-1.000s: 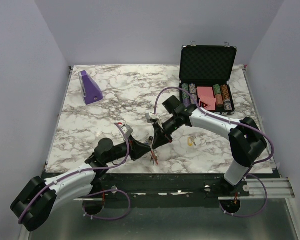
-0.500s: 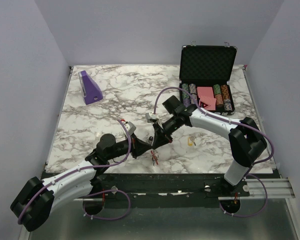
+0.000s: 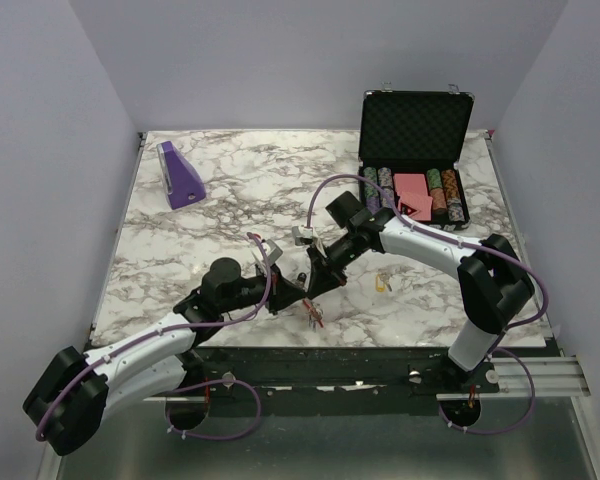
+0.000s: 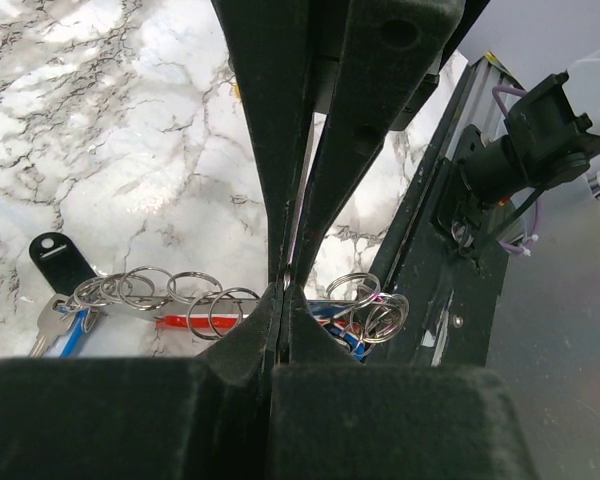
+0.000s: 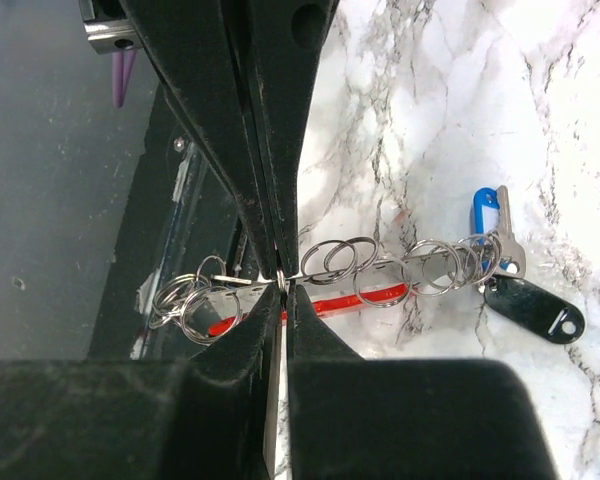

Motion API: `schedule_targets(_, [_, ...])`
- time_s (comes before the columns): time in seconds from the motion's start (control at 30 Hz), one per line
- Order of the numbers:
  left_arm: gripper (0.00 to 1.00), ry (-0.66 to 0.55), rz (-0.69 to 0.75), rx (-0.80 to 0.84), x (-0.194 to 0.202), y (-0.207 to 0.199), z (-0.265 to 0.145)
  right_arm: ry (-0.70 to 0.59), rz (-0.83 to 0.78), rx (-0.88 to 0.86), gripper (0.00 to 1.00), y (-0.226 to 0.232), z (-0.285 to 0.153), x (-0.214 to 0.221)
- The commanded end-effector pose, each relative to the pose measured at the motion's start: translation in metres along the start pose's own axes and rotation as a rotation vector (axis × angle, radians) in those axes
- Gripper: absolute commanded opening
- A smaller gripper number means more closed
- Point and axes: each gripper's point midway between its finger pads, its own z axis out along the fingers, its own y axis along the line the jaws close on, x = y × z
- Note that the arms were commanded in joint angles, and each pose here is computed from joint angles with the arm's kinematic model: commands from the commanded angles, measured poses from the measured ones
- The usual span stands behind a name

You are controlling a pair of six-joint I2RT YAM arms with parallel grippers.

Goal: Put the keys on the keyring

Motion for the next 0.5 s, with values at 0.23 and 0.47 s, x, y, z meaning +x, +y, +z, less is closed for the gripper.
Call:
schedule_targets(0.23, [0.0, -0.261, 0.028, -0.07, -0.026, 0.007, -0.021, -0.061, 0.022, -0.061, 0.26, 0.006, 0.003, -0.023])
schedule_targets(0.47, [0.0, -0.389, 0.048, -0.071, -0.033, 0.008, -0.035, -0.102, 0.066, -0.136, 0.34, 0.016, 0.006, -0.027])
